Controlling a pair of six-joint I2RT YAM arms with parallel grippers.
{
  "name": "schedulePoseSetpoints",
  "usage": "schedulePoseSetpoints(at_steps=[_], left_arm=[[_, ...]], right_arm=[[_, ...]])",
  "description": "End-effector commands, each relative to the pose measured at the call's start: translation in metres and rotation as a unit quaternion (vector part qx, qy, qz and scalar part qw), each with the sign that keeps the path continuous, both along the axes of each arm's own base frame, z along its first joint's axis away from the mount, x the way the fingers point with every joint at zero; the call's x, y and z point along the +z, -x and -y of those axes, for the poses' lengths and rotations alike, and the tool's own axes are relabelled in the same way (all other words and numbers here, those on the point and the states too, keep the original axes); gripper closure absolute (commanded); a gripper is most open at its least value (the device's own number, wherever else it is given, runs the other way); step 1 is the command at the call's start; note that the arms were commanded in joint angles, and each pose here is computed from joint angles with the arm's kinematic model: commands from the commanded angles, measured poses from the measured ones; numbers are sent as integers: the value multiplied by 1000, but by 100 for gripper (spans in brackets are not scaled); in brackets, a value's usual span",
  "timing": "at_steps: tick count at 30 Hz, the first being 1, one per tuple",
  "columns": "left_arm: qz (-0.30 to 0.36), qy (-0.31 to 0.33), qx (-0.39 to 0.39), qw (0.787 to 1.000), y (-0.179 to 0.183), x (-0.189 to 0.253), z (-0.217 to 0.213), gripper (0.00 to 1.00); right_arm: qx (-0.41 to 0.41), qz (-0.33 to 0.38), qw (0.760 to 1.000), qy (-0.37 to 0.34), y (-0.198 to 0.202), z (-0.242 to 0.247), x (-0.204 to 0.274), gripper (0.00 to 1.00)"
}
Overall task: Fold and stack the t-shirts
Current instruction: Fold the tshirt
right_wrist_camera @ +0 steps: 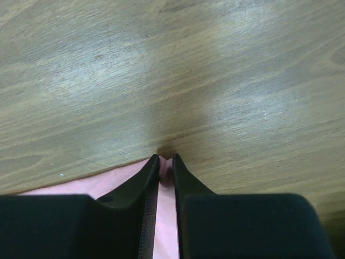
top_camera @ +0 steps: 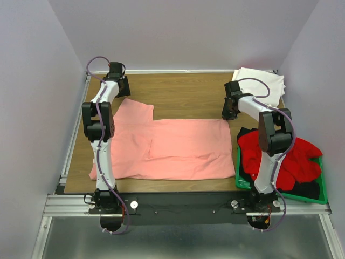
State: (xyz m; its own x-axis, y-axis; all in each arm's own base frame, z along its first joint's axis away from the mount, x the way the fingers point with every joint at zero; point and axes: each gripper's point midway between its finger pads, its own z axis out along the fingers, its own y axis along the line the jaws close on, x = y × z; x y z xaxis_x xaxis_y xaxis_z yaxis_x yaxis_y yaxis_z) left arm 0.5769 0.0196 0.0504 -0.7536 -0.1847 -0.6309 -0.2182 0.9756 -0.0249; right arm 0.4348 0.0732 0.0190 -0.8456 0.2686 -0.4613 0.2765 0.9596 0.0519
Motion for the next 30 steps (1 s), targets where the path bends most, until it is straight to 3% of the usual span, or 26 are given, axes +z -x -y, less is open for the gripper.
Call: schedulePoseSetpoints(at_steps=[1, 17, 28, 30], left_arm=[[-18, -15, 9, 1000, 4, -10, -7, 42], [-32, -28, -22, 999, 4, -22, 24, 44], [-59, -76, 11, 995, 13, -35, 5, 48], [-59, -77, 13, 995, 14, -37, 4, 54]], right_arm=[[-3, -64, 998, 10, 31, 8, -33, 78], [-1, -72, 997, 9, 34, 8, -39, 78], [1, -78, 997, 7, 37, 6, -43, 79], [3, -79, 997, 8, 37, 7, -43, 79]])
